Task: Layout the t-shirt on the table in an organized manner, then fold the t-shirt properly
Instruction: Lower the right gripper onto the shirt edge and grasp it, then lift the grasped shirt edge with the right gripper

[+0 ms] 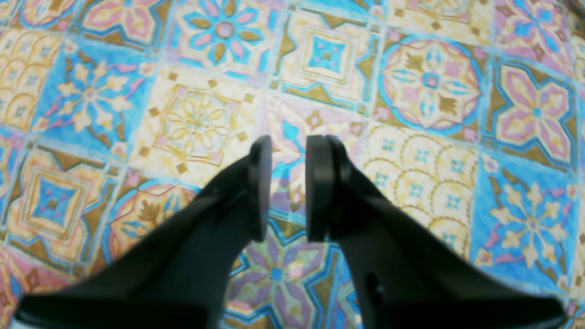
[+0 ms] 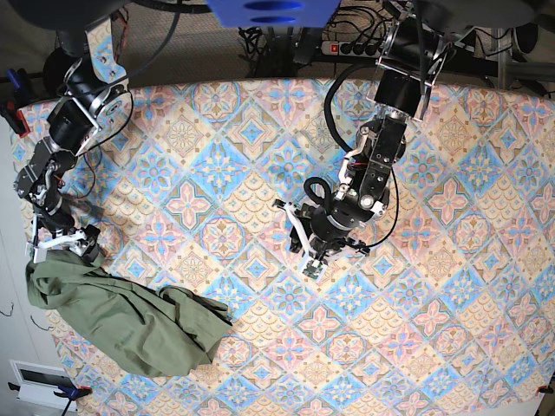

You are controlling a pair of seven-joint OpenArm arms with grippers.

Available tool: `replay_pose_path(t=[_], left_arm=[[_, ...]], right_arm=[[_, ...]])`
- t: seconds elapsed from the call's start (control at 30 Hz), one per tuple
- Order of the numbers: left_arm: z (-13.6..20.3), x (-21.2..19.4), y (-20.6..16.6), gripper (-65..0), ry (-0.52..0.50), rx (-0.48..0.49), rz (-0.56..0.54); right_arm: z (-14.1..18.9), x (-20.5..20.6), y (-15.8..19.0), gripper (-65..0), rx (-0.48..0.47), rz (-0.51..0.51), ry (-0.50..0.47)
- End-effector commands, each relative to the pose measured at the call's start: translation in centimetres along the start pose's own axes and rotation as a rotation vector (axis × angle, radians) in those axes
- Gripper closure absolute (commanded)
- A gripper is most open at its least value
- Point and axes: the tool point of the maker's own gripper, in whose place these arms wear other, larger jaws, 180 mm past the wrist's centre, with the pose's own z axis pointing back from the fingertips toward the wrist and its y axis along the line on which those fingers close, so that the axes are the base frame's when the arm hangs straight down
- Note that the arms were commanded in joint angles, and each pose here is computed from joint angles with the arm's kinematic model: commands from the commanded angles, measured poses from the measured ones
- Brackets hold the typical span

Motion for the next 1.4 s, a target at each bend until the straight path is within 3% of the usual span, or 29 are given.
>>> replay_pose_path(t=[0.0, 0.23, 0.33, 0.53, 0.73, 1.03, 1.23, 1.37], left_arm=[[0.3, 2.3, 0.1, -13.8, -0.065, 0.0, -0.009], [0.3, 2.2, 0.1, -13.8, -0.064, 0.0, -0.008], [0.3, 2.2, 0.1, -13.8, -0.064, 0.0, -0.008], [0.3, 2.1, 0.1, -13.8, -0.061, 0.0, -0.008], [0.3, 2.2, 0.1, -13.8, -0.063, 0.0, -0.009], [0.3, 2.2, 0.1, -13.8, -0.063, 0.0, -0.009], [0.3, 2.2, -0.1, -13.8, -0.066, -0.011, 0.003], [0.5, 2.5, 0.2, -13.8, -0.078, -0.027, 0.052]], right_arm=[[0.4, 3.8, 0.4, -58.2, 0.013, 0.006, -0.09], [0.2, 5.4, 1.5, -58.2, 0.032, 0.01, -0.114], [-0.2, 7.9, 3.3, -58.2, 0.067, 0.0, -0.16], [-1.9, 5.0, 4.1, -58.2, 0.098, -0.064, -0.096], [-3.1, 8.1, 6.9, -58.2, 0.163, -0.116, -0.156], [-3.3, 8.3, 5.7, -58.2, 0.103, -0.16, -0.183], [-3.4, 7.1, 4.4, -58.2, 0.009, 0.019, -0.106], [-2.5, 8.5, 3.3, -58.2, -0.05, 0.113, -0.12]])
